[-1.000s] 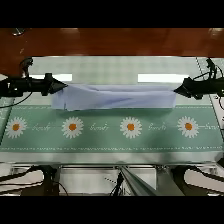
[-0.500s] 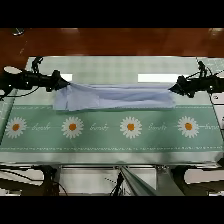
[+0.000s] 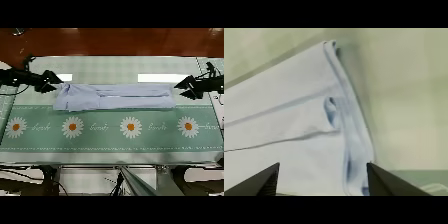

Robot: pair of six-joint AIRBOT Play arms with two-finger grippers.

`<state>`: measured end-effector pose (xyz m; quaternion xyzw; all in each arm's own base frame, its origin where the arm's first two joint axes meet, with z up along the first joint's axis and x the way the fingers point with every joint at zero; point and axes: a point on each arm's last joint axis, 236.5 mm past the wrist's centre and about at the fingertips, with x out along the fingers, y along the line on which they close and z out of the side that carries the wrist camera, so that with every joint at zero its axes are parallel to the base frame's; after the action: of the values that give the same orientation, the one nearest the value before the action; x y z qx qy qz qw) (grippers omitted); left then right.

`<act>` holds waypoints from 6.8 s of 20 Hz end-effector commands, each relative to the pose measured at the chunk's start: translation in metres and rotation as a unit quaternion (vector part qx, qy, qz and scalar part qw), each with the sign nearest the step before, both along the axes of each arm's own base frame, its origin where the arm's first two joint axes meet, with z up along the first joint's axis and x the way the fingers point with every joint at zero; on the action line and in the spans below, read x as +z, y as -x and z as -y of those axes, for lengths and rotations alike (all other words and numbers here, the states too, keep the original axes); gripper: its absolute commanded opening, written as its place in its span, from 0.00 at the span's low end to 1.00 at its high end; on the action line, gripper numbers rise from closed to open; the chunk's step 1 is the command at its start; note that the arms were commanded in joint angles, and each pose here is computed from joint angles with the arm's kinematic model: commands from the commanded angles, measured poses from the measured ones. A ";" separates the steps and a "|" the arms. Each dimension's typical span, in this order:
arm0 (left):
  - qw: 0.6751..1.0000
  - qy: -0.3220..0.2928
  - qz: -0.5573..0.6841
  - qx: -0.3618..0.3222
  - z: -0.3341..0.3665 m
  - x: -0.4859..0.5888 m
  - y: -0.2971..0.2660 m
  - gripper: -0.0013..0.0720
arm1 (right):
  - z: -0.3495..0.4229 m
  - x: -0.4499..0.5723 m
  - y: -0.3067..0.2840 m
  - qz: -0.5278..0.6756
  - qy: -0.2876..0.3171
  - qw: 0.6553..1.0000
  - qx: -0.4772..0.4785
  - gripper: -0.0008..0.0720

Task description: Fold the shirts.

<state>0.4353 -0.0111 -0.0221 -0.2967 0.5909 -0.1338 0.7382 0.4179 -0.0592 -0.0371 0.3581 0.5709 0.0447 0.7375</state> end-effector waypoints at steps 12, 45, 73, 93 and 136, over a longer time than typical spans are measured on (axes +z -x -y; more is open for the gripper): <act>0.983 0.007 0.176 0.051 0.052 0.054 0.069 0.98 | -0.027 -0.060 -0.009 -0.005 -0.091 0.994 -0.052 0.86; 0.922 0.136 0.050 -0.359 0.504 -0.014 0.171 0.04 | -0.102 0.194 0.169 0.200 0.101 0.973 0.049 0.04; 0.956 -0.093 0.272 0.054 0.045 0.140 0.153 0.05 | -0.426 0.091 0.002 0.195 -0.050 0.934 0.295 0.04; 0.971 -0.048 0.221 0.074 0.056 0.088 0.160 0.05 | -0.152 0.104 0.062 0.069 0.234 0.950 0.195 0.86; 0.967 -0.035 0.234 0.089 0.057 0.095 0.154 0.05 | -0.188 0.290 -0.075 0.328 -0.020 0.943 0.054 0.04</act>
<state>0.2816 -0.0679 0.0735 -0.2829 0.3767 -0.1128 0.8748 0.4862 0.1755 0.2334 0.2912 0.3279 0.2577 0.8610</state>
